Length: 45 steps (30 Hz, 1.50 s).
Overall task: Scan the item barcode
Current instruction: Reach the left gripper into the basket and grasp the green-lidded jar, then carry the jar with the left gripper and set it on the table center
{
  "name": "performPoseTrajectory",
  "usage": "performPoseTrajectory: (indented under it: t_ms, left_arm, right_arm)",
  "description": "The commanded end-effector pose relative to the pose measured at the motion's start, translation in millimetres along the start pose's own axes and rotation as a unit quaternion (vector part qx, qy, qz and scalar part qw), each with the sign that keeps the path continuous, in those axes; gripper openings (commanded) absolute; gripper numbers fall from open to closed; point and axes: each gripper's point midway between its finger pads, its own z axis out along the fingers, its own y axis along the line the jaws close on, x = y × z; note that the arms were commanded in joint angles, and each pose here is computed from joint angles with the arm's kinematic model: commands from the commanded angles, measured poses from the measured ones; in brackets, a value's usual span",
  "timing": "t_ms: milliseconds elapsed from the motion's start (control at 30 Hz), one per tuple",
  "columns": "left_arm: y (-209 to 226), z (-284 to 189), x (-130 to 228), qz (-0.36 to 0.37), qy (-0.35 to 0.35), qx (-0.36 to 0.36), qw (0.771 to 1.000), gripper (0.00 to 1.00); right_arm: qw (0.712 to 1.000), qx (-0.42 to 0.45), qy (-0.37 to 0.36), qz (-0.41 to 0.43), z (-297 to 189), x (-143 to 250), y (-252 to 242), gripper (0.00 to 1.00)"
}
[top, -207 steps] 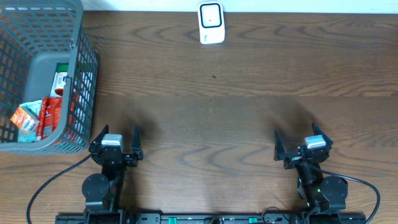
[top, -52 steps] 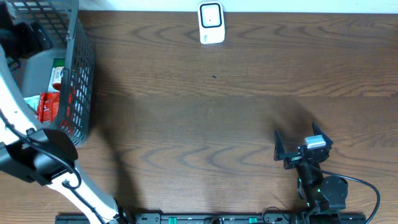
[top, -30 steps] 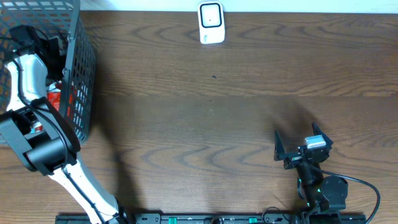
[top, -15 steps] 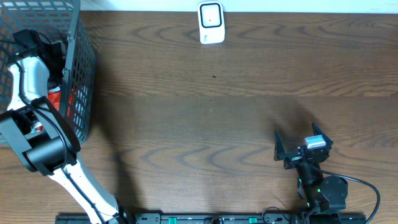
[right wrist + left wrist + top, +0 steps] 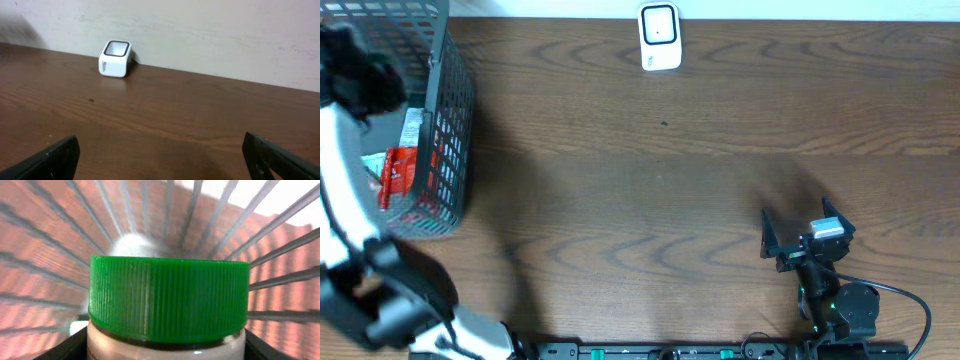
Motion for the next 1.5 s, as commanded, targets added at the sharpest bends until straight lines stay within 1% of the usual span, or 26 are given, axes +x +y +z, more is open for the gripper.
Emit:
performPoseTrajectory:
  t_ms: [0,133,200,233,300,367,433,500,533,600,767,867,900,933,1000,1133,1233,1367,1467]
  left_arm:
    - [-7,-73,-33,-0.016,-0.083,-0.009,0.996,0.68]
    - [-16,-141,-46,-0.051,-0.147,-0.006,0.988,0.68]
    - [-29,-178,-40,-0.073,-0.164,0.007,0.984,0.68]
    - [-37,-188,-35,-0.076,-0.165,0.016,0.983,0.68]
    - [-55,-203,-22,-0.078,-0.155,0.035,0.984,0.68]
    - [-102,-215,13,-0.056,-0.101,0.087,0.990,0.68]
    - [-130,-214,32,-0.038,-0.062,0.119,0.990,0.68]
    - [-160,-210,53,-0.009,-0.023,0.151,0.988,0.68]
    - [-190,-202,74,0.011,0.014,0.179,0.984,0.68]
    - [-216,-192,97,0.028,0.049,0.196,0.979,0.68]
    - [-268,-153,154,0.064,0.109,0.186,0.974,0.68]
    - [-304,-133,189,0.086,0.136,0.200,0.967,0.68]
    - [-326,-120,212,0.097,0.154,0.207,0.961,0.68]
    - [-339,-113,225,0.106,0.163,0.211,0.958,0.68]
    - [-378,-90,266,0.138,0.190,0.219,0.947,0.68]
    - [-407,-67,304,0.156,0.212,0.215,0.940,0.68]
    - [-417,-53,328,0.155,0.230,0.203,0.939,0.68]
    - [-422,-34,343,0.165,0.224,0.180,0.944,0.69]
    - [-425,-23,351,0.167,0.224,0.174,0.944,0.69]
  right_arm:
    - [1.000,0.006,0.000,0.005,0,0,-3,0.99]
    - [1.000,0.006,0.000,0.005,0,0,-3,0.99]
    - [1.000,0.006,0.000,0.005,0,0,-3,0.99]
    - [1.000,0.006,0.000,0.005,0,0,-3,0.99]
    - [1.000,0.006,0.000,0.005,0,0,-3,0.99]
    - [1.000,0.006,0.000,0.005,0,0,-3,0.99]
    - [1.000,0.006,0.000,0.005,0,0,-3,0.99]
    - [1.000,0.006,0.000,0.005,0,0,-3,0.99]
    - [1.000,0.006,0.000,0.005,0,0,-3,0.99]
    - [1.000,0.006,0.000,0.005,0,0,-3,0.99]
    - [1.000,0.006,0.000,0.005,0,0,-3,0.99]
    - [1.000,0.006,0.000,0.005,0,0,-3,0.99]
    - [1.000,0.006,0.000,0.005,0,0,-3,0.99]
    - [1.000,0.006,0.000,0.005,0,0,-3,0.99]
    - [1.000,0.006,0.000,0.005,0,0,-3,0.99]
    - [1.000,0.006,0.000,0.005,0,0,-3,0.99]
    - [1.000,0.006,0.000,0.005,0,0,-3,0.99]
    - [1.000,0.006,0.000,0.005,0,0,-3,0.99]
    - [1.000,0.006,0.000,0.005,0,0,-3,0.99]
